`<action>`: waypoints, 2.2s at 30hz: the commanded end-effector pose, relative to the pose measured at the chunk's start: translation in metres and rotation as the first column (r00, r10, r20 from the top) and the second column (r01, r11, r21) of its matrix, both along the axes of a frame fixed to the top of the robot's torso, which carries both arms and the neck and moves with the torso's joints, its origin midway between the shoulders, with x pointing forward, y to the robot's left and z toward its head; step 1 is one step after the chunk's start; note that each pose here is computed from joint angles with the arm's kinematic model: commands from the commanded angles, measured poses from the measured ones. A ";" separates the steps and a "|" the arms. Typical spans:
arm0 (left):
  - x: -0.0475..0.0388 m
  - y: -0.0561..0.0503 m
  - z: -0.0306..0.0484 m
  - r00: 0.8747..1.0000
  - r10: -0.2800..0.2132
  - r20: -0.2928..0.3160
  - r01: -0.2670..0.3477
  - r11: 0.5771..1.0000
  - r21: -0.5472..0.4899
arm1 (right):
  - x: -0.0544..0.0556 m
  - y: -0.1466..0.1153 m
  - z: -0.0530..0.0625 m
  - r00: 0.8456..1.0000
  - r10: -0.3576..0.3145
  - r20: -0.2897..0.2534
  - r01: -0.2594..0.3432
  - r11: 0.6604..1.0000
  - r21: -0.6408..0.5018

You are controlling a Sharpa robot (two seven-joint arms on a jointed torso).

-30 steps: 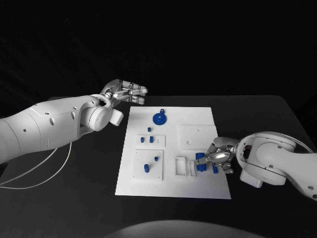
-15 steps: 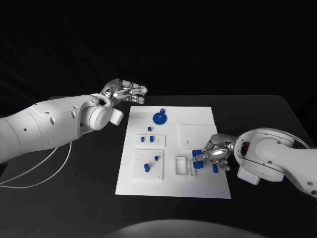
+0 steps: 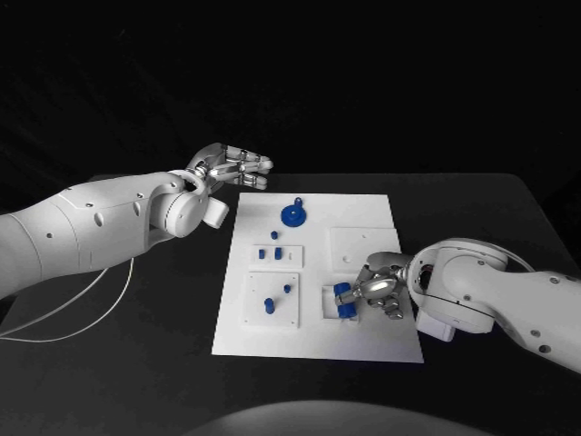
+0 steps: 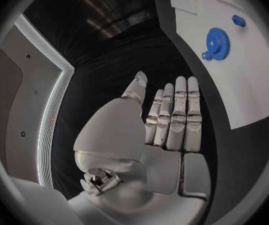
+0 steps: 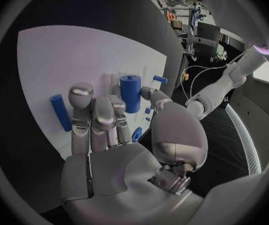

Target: Assemble the parts on the task board

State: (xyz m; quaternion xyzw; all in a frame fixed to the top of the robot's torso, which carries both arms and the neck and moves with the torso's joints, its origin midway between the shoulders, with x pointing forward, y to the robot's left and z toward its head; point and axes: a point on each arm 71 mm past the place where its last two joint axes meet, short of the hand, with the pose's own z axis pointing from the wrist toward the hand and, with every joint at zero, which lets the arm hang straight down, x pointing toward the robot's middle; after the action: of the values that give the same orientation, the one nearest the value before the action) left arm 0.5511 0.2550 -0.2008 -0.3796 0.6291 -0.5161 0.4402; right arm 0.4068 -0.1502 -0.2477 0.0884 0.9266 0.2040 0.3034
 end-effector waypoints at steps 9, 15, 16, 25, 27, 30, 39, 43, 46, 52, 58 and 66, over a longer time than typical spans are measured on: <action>-0.0006 -0.002 0.0005 1.000 -0.018 0.000 0.018 1.000 -0.006 | -0.005 0.006 -0.015 0.998 0.009 -0.059 -0.013 0.997 -0.071; -0.0007 -0.003 0.0004 1.000 -0.019 -0.001 0.019 1.000 -0.006 | -0.005 0.010 -0.015 0.999 0.009 -0.051 -0.013 0.998 -0.067; -0.0007 -0.003 0.0004 1.000 -0.019 -0.001 0.019 1.000 -0.006 | -0.005 0.010 -0.015 0.999 0.010 -0.051 -0.013 0.998 -0.067; -0.0008 -0.002 0.0003 1.000 -0.019 -0.003 0.019 1.000 -0.005 | -0.002 0.010 -0.016 1.000 0.001 -0.030 -0.004 0.997 -0.075; -0.0008 -0.002 0.0002 1.000 -0.018 -0.004 0.018 1.000 -0.005 | -0.002 0.010 -0.016 1.000 -0.001 -0.025 -0.001 0.997 -0.076; -0.0008 -0.002 0.0002 1.000 -0.018 -0.004 0.018 1.000 -0.004 | -0.001 0.010 -0.016 1.000 -0.003 -0.022 0.002 0.997 -0.075; -0.0010 -0.001 0.0002 1.000 -0.016 -0.005 0.016 1.000 -0.003 | -0.006 0.010 -0.012 1.000 0.007 -0.016 -0.008 0.998 -0.058; -0.0011 0.000 0.0002 1.000 -0.015 -0.004 0.015 1.000 -0.003 | -0.008 0.007 -0.011 1.000 0.009 -0.014 -0.009 0.998 -0.055; -0.0012 0.000 0.0002 1.000 -0.014 -0.004 0.014 1.000 -0.002 | -0.010 0.005 -0.009 1.000 0.012 -0.012 -0.012 0.999 -0.053; -0.0013 0.001 0.0003 1.000 -0.012 -0.004 0.012 1.000 -0.001 | -0.015 -0.002 -0.006 1.000 0.028 -0.012 -0.028 0.998 -0.050; -0.0011 0.003 0.0002 1.000 -0.009 -0.005 0.009 1.000 0.001 | -0.019 -0.007 -0.002 0.999 0.044 -0.024 -0.045 0.998 -0.042; -0.0011 0.004 0.0000 1.000 -0.008 -0.006 0.008 1.000 0.002 | -0.022 -0.011 -0.001 0.997 0.058 -0.045 -0.060 0.997 -0.039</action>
State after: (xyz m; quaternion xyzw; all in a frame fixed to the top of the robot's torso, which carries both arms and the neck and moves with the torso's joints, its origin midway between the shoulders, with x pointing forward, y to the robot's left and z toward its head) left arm 0.5503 0.2603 -0.2014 -0.3823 0.6315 -0.5115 0.4398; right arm 0.3876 -0.1606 -0.2471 0.0690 0.9322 0.1989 0.2945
